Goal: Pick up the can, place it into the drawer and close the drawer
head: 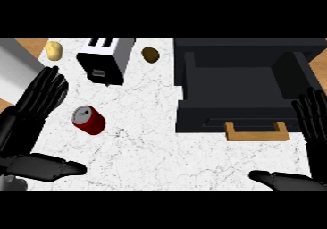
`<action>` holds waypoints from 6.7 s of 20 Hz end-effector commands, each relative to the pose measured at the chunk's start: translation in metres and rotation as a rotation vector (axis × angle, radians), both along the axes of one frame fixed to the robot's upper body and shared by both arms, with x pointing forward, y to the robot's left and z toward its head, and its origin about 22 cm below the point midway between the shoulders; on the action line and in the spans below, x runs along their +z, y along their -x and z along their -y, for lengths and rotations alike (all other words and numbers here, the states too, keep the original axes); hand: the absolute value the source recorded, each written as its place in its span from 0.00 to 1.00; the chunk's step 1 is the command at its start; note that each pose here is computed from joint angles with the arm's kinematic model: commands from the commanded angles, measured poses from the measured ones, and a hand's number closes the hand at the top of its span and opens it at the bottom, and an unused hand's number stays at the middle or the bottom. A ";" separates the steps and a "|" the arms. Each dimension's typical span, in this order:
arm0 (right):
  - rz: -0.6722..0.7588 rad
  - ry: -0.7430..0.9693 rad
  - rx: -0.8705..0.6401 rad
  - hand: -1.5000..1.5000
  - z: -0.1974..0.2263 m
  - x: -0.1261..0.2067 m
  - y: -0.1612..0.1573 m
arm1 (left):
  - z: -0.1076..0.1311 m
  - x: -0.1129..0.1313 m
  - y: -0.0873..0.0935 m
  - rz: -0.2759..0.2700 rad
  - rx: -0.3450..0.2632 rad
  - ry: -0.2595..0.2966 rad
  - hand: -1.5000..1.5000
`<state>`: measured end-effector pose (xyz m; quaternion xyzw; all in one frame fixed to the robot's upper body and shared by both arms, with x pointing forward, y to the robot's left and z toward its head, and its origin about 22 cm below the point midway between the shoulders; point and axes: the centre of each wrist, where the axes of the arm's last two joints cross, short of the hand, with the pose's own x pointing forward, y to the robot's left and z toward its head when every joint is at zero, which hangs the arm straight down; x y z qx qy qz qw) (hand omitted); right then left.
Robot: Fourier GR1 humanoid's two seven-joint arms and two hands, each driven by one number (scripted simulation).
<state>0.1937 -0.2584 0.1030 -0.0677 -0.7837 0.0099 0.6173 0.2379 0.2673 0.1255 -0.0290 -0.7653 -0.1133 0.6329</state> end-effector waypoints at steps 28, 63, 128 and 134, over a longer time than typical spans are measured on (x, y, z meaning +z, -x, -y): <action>-0.020 -0.015 -0.037 0.00 0.051 -0.033 0.030 | 0.000 -0.069 -0.045 -0.106 0.102 0.033 0.00; 0.004 0.008 -0.012 0.00 0.035 -0.029 0.022 | -0.099 -0.194 -0.031 -0.198 0.170 -0.002 0.00; 0.033 -0.026 -0.036 0.00 0.036 -0.002 0.050 | -0.014 -0.177 -0.080 -0.057 0.309 0.203 1.00; 0.017 -0.029 -0.052 0.00 0.041 -0.004 0.043 | 0.030 -0.118 -0.075 -0.049 0.214 0.170 1.00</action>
